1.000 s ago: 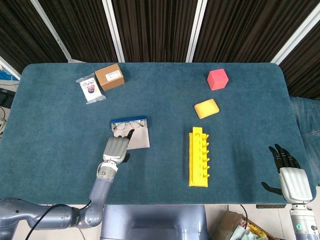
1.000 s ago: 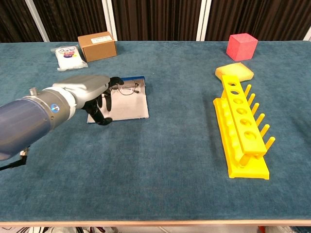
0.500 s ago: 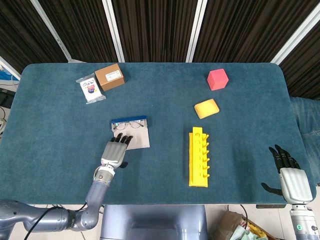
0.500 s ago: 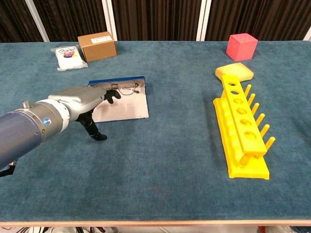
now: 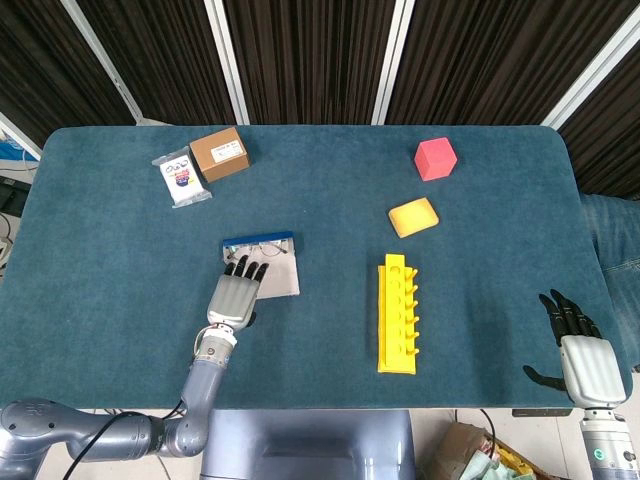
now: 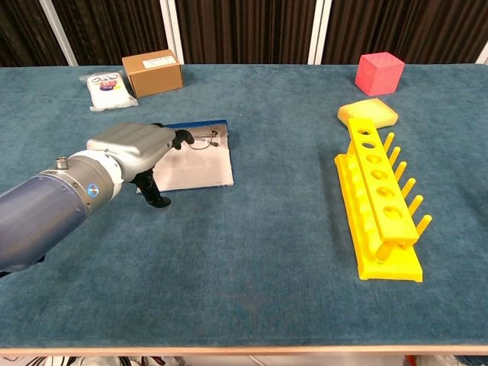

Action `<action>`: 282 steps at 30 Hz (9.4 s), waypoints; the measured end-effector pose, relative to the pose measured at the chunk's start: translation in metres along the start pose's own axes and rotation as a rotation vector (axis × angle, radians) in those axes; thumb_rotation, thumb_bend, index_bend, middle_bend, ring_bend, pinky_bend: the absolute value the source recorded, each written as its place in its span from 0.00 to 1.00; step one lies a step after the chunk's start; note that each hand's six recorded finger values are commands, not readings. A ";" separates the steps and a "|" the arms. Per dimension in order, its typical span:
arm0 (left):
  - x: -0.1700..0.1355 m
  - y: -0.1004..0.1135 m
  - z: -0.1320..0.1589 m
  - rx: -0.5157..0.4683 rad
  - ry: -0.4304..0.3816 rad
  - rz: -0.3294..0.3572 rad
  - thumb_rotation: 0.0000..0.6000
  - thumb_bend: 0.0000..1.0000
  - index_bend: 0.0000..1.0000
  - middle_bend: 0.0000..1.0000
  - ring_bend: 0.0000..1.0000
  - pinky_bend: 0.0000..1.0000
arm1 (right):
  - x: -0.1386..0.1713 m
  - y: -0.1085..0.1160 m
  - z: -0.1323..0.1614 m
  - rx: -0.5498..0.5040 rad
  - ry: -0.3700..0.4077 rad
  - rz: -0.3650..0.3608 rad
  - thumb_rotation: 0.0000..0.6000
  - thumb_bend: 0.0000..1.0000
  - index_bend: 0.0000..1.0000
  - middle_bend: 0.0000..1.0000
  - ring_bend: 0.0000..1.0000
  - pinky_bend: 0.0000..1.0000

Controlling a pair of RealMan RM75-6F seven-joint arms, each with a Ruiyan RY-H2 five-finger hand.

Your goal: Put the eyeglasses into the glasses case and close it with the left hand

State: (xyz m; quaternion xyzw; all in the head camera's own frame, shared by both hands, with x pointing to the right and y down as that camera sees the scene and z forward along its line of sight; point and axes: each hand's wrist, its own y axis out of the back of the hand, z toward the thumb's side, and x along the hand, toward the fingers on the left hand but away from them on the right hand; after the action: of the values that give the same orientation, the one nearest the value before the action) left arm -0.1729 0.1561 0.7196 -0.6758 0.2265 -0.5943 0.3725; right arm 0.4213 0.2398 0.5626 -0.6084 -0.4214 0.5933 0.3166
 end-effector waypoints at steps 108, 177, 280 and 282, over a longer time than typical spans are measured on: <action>0.049 0.008 -0.009 0.013 0.121 0.087 1.00 0.44 0.36 0.16 0.04 0.15 | -0.001 -0.004 -0.003 -0.029 -0.030 0.041 1.00 0.19 0.00 0.01 0.09 0.19; 0.056 0.009 -0.029 0.019 0.162 0.110 1.00 0.58 0.47 0.19 0.06 0.16 | -0.004 -0.009 -0.001 -0.025 -0.042 0.080 1.00 0.18 0.00 0.02 0.09 0.19; 0.070 0.045 -0.052 0.021 0.222 0.153 1.00 0.59 0.55 0.22 0.08 0.16 | -0.005 -0.012 -0.002 -0.026 -0.058 0.108 1.00 0.18 0.00 0.03 0.09 0.19; 0.071 0.043 -0.053 0.022 0.220 0.142 1.00 0.59 0.55 0.21 0.08 0.16 | -0.005 -0.012 -0.001 -0.026 -0.058 0.108 1.00 0.18 0.00 0.02 0.09 0.19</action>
State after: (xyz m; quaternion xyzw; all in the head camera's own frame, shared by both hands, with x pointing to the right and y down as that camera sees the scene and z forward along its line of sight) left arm -0.2053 0.0639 0.7326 -0.5848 0.3069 -0.6392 0.3939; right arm 0.4213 0.2411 0.5752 -0.6170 -0.4044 0.6213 0.2640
